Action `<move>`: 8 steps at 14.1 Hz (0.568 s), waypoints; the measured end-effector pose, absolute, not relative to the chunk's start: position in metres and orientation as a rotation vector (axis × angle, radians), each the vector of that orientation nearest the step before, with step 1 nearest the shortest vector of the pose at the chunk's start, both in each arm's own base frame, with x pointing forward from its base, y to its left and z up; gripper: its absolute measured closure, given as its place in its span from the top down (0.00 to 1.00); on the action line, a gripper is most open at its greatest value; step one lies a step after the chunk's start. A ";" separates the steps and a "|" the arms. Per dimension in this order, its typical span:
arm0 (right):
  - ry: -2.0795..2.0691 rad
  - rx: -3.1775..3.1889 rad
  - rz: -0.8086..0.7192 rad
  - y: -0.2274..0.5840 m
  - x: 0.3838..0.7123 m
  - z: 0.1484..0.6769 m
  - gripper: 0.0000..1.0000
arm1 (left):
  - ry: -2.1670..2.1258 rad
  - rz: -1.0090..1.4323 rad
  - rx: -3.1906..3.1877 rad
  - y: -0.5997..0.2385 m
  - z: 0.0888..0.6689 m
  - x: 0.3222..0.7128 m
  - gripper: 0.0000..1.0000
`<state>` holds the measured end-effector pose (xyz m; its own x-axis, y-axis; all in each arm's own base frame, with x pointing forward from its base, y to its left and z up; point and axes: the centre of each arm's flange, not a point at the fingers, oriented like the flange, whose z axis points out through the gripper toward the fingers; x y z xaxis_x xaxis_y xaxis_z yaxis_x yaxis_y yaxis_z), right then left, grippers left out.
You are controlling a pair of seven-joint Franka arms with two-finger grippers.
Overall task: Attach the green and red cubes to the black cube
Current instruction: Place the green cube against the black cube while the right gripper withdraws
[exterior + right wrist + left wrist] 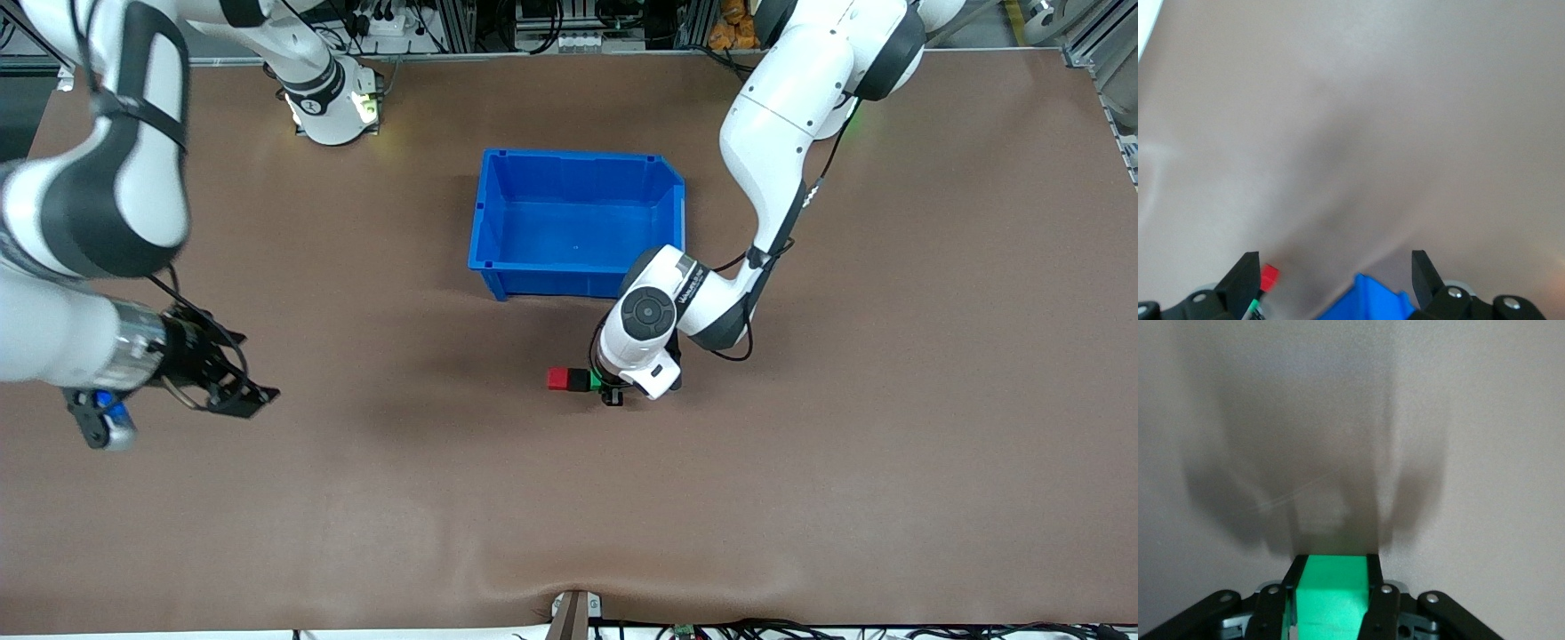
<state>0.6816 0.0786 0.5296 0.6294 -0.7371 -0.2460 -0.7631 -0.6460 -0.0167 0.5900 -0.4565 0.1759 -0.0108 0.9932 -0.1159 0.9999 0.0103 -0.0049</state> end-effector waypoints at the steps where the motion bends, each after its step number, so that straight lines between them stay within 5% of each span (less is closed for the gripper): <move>1: 1.205 -2.738 0.334 0.064 0.677 0.540 1.00 | 2.171 -0.125 2.150 -0.457 0.176 0.590 0.40; 4: 1.093 -2.749 0.336 0.017 0.661 0.571 1.00 | 2.148 -0.110 2.150 -0.458 0.176 0.591 0.40; 8: 0.935 -2.744 0.390 -0.047 0.626 0.616 1.00 | 2.030 0.019 2.258 -0.460 0.180 0.594 0.75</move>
